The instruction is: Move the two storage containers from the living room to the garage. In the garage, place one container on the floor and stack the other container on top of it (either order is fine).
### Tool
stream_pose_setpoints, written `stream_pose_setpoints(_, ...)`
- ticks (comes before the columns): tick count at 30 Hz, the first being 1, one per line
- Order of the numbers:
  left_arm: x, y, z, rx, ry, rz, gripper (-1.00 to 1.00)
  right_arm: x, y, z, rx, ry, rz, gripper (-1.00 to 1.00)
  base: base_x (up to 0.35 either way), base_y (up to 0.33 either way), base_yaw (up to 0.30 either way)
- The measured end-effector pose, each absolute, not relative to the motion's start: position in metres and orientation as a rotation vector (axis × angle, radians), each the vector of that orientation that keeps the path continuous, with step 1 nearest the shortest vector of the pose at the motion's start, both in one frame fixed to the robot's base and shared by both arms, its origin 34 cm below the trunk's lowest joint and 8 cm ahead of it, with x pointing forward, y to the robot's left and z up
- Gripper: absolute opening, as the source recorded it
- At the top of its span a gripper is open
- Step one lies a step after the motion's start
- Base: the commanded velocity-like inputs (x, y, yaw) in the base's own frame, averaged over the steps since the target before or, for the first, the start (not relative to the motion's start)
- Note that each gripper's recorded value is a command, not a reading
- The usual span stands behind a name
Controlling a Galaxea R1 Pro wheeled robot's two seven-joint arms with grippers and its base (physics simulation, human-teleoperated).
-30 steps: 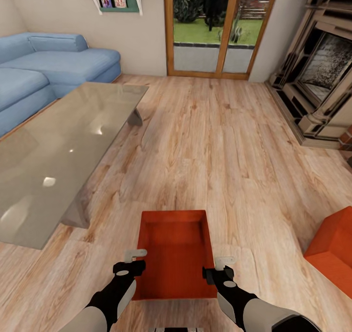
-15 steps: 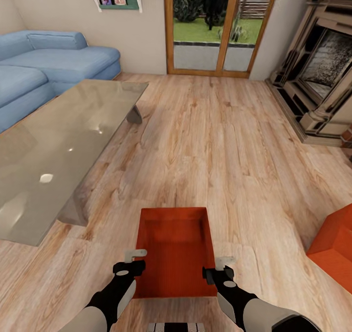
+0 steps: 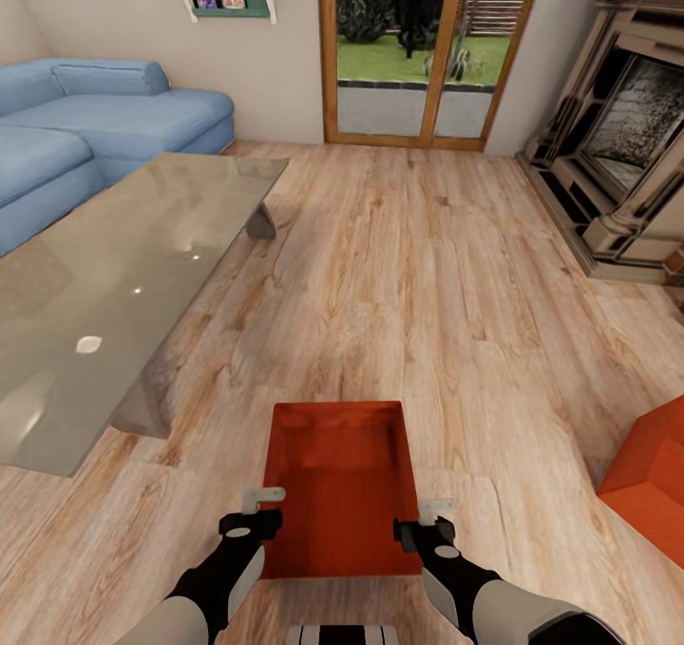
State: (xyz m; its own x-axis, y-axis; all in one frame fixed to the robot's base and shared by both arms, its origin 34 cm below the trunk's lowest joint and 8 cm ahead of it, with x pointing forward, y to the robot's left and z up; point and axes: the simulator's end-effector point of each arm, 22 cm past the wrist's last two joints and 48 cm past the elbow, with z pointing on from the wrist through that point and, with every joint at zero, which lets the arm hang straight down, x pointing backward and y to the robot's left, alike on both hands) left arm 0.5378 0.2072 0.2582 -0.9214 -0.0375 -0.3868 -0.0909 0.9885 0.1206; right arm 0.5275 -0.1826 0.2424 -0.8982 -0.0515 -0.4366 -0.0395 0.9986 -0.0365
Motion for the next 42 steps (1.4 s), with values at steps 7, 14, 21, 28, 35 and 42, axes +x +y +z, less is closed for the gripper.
stream_pose_setpoints(7,0.540,0.207,0.259,-0.089,2.735,0.191,1.00,0.526,-0.186,0.242,-0.001,2.695,-0.037,1.00,0.000,0.000,0.000)
stream_pose_setpoints(14,0.542,0.207,0.260,-0.091,2.731,0.189,1.00,0.534,-0.187,0.246,0.022,2.654,-0.035,1.00,0.000,0.000,0.000)
stream_pose_setpoints(21,0.542,0.206,0.260,-0.090,2.730,0.188,1.00,0.536,-0.187,0.247,0.024,2.642,-0.035,1.00,0.000,0.000,0.000)
stream_pose_setpoints(28,0.538,0.207,0.258,-0.090,2.739,0.188,1.00,0.537,-0.187,0.247,0.024,2.639,-0.034,1.00,0.000,0.000,0.000)
stream_pose_setpoints(35,0.540,0.207,0.259,-0.093,2.735,0.189,1.00,0.537,-0.187,0.247,0.025,2.637,-0.034,1.00,0.000,0.000,0.000)
stream_pose_setpoints(42,0.542,0.208,0.260,-0.094,2.730,0.190,1.00,0.537,-0.187,0.247,0.023,2.638,-0.034,1.00,0.000,0.000,0.000)
